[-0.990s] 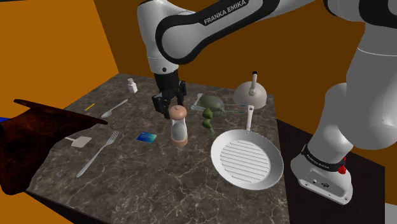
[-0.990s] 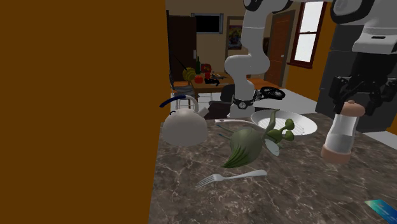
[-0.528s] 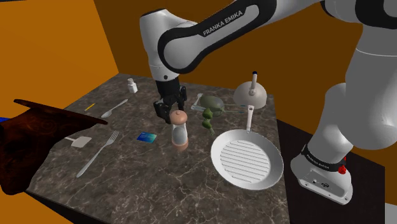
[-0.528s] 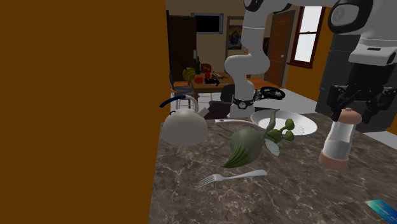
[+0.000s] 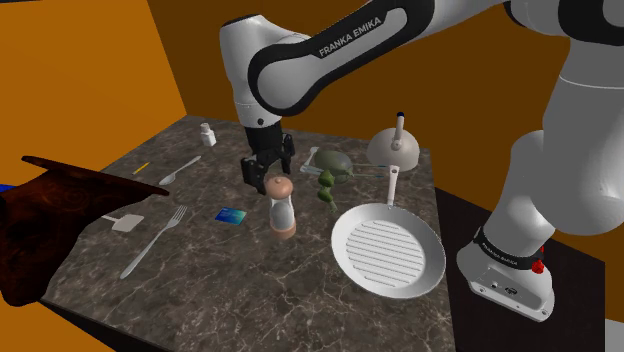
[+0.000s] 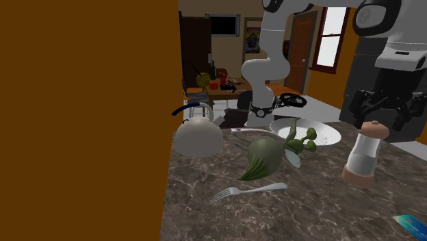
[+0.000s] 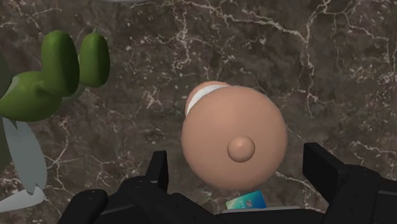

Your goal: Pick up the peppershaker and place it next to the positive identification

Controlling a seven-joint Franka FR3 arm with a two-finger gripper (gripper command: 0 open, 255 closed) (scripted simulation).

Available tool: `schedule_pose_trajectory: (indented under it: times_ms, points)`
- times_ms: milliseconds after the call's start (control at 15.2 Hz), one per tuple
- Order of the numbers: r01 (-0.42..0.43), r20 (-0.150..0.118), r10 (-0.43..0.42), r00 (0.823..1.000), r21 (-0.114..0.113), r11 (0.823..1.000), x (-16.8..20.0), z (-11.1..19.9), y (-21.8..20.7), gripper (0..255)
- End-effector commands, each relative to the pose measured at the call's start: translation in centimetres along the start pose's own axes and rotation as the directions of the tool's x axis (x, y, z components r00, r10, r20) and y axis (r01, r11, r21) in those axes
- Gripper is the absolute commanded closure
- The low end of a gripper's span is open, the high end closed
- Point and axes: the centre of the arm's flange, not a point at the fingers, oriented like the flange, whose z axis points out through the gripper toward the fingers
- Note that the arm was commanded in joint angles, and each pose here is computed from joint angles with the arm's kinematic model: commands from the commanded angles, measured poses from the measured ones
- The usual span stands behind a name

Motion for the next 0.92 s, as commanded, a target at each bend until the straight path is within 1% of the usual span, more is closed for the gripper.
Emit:
schedule_pose_trajectory:
  times_ms: [0, 66, 330, 858]
  points:
    - [0.0, 0.0, 0.0, 1.0, 0.0, 1.0, 0.0, 0.0, 0.0, 0]
    - [0.0, 0.0, 0.0, 1.0, 0.0, 1.0, 0.0, 0.0, 0.0, 0]
    - [0.0, 0.0, 0.0, 1.0, 0.0, 1.0, 0.0, -5.0, 0.0, 0]
    - [0.0, 0.0, 0.0, 1.0, 0.0, 1.0, 0.0, -5.0, 0.0, 0]
